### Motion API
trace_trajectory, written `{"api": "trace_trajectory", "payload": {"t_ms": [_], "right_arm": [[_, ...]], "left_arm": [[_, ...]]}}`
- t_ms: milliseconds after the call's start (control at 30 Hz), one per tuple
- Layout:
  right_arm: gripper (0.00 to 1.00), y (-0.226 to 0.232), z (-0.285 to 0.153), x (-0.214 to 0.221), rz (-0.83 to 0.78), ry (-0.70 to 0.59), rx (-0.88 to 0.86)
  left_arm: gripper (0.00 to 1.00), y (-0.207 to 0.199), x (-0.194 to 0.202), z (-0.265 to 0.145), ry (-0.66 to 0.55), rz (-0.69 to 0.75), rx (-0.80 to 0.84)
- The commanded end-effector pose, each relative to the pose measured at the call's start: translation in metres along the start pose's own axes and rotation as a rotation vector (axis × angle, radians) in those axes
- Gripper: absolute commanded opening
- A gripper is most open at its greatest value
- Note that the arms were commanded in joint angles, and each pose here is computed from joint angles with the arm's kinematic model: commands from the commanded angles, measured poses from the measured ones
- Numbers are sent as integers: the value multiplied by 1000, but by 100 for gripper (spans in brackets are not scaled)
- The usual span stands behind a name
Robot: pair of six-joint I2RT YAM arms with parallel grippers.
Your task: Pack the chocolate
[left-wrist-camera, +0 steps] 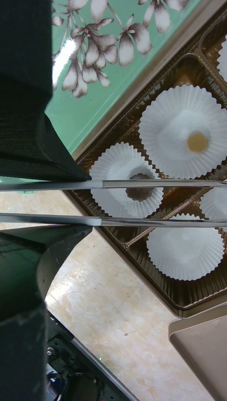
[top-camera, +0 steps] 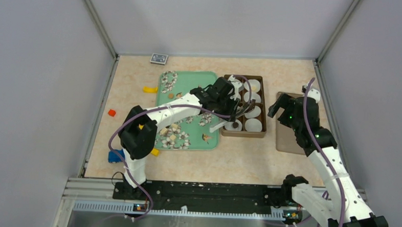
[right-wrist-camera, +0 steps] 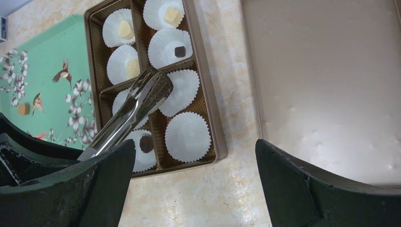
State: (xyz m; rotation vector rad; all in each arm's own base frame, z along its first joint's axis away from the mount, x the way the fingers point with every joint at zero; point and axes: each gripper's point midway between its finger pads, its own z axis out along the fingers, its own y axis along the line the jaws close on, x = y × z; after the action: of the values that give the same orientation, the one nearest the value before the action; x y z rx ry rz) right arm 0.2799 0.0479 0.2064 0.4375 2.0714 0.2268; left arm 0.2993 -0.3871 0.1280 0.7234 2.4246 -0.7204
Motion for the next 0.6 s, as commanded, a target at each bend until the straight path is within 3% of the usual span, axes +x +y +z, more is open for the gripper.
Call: {"api": "trace_trajectory", "payload": {"t_ms": [0, 333, 567], "right_arm": [[95, 9, -3, -13, 16, -35, -32], [95, 8, -4, -12, 15, -40, -31], [95, 8, -1, -10, 15, -32, -36]], "left_arm": [[41, -13, -35, -6, -105, 32, 34], [41, -18, -34, -5, -97, 31, 57], [40, -29, -48, -32, -154, 35, 78]]}}
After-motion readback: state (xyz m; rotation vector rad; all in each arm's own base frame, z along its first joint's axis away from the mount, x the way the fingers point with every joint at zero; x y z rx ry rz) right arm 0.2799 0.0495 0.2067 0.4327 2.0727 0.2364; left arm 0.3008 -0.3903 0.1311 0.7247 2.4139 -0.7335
